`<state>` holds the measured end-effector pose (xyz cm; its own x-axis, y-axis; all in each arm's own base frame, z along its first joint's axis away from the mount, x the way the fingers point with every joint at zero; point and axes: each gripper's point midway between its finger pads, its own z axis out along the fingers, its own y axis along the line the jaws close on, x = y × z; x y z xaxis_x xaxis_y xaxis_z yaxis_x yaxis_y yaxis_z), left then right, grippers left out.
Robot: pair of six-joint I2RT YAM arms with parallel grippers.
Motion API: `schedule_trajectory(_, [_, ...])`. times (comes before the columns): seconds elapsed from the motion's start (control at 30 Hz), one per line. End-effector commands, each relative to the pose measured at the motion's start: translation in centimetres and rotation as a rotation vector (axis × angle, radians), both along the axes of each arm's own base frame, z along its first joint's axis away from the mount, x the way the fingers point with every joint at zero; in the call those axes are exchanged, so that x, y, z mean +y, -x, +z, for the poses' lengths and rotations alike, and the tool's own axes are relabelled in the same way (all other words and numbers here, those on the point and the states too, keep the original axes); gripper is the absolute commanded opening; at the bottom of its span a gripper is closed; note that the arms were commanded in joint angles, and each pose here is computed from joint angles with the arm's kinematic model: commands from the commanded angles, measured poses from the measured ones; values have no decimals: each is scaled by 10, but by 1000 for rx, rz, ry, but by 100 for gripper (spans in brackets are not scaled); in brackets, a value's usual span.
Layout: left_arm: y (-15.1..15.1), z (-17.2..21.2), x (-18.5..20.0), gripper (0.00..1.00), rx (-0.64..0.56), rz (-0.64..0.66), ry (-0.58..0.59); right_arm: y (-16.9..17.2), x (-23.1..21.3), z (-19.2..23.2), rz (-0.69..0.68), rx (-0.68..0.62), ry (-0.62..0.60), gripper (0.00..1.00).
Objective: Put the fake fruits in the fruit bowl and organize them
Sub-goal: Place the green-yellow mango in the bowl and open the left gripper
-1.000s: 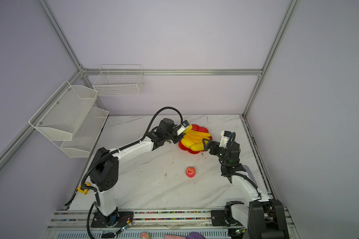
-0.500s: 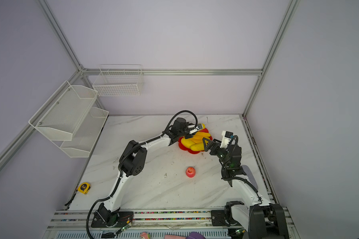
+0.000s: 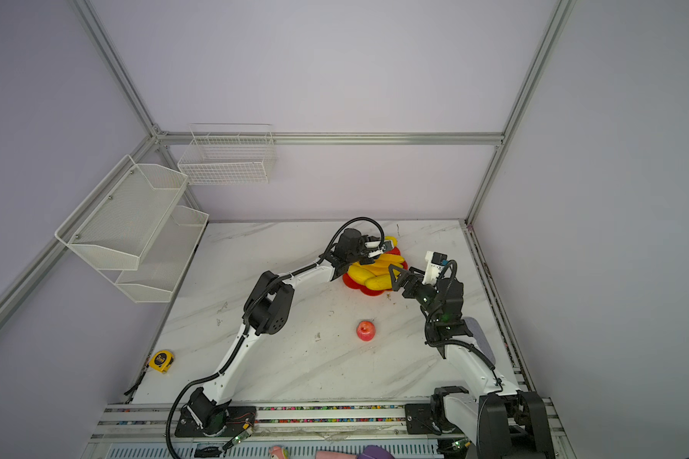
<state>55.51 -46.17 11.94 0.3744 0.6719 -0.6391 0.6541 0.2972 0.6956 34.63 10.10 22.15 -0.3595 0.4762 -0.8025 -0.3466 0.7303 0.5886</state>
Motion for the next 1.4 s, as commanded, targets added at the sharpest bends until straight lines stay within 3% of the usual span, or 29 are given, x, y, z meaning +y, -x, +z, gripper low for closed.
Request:
schedule_trajectory(0.0, [-11, 65, -6, 43, -122, -15, 81, 2, 1, 12, 11, -55, -3, 97])
schedule_trajectory(0.53, [1, 43, -7, 59, -82, -106, 1, 3, 1, 16, 12, -61, -5, 97])
schedule_trajectory(0.9, [5, 60, -6, 64, -93, -103, 38, 2, -2, 13, 4, -55, -3, 97])
schedule_trajectory(1.07, [29, 125, 5, 65, -110, -109, 190, -1, -17, 9, -69, -27, -18, 97])
schedule_trajectory(1.2, [46, 174, 36, 70, -103, 7, 297, -7, -29, -9, -126, 85, 58, 97])
schedule_trajectory(1.3, [76, 179, 64, 74, 20, 126, 338, -3, -35, -26, -154, 168, 105, 97])
schedule_trajectory(1.37, [117, 163, 81, 77, 141, 164, 324, 2, -38, -37, -172, 197, 112, 97])
